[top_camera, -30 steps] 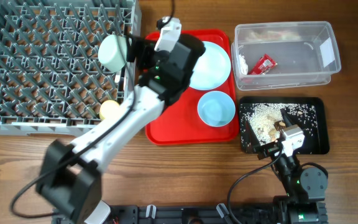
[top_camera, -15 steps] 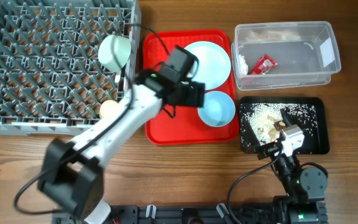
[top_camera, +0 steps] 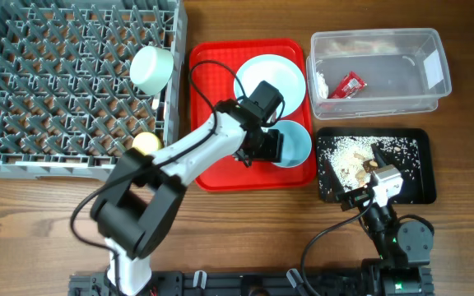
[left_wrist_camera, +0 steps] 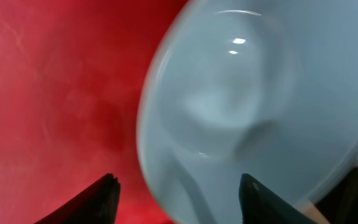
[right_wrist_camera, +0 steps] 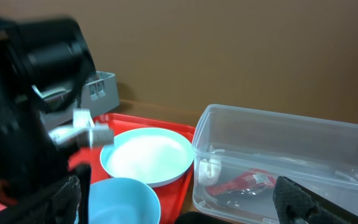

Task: Sort waste into correct bins and load items into the dishwasher rack
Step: 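Carry the light-blue bowl with the left gripper into the rack and release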

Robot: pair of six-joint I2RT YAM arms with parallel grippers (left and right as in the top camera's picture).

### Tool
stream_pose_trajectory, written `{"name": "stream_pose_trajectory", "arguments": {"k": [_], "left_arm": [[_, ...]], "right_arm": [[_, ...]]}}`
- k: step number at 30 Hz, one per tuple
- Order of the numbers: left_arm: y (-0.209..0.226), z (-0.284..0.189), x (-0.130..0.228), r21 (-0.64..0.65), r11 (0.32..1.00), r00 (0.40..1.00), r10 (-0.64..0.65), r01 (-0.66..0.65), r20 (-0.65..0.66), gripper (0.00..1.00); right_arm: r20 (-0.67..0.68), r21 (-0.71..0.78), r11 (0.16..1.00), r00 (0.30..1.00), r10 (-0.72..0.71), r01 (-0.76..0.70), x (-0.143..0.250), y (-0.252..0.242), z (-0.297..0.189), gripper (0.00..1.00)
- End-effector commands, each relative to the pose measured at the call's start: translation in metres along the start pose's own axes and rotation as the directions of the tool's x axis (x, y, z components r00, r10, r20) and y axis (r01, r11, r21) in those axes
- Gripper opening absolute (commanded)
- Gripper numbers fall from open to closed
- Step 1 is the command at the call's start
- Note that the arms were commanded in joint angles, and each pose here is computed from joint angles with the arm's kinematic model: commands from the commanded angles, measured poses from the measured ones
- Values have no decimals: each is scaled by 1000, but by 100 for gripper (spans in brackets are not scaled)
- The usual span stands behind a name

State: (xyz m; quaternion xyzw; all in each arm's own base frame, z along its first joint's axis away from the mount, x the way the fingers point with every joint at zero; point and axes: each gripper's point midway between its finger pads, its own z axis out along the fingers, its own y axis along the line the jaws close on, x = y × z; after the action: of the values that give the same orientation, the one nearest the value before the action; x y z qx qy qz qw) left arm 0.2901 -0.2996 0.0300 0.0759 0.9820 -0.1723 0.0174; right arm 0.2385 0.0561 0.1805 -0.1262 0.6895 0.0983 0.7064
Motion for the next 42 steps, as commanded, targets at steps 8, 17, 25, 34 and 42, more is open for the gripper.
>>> {"name": "stream_pose_trajectory", "arguments": {"k": [8,17,25,34,42], "left_arm": [[20,-29,-25,0,996,993,-94,94,65,4],[118,-167,-59,-435,869,934,-80,236,348,4],[205,-295,-38,-837,323,857,125,442,500,4],[235,-339,-40,-809,123,785,194,575,588,4],[251,-359,-71,-740,112,708,229,663,668,4]], "right_arm": [[10,-10,1000,1000,9,-9,-1,1,-1,100],[10,-10,1000,1000,8,-8,-1,1,-1,100],[10,-10,1000,1000,8,-8,-1,2,-1,99],[10,-10,1000,1000,8,-8,-1,1,-1,100],[10,-10,1000,1000,8,-8,-1,1,-1,100]]}}
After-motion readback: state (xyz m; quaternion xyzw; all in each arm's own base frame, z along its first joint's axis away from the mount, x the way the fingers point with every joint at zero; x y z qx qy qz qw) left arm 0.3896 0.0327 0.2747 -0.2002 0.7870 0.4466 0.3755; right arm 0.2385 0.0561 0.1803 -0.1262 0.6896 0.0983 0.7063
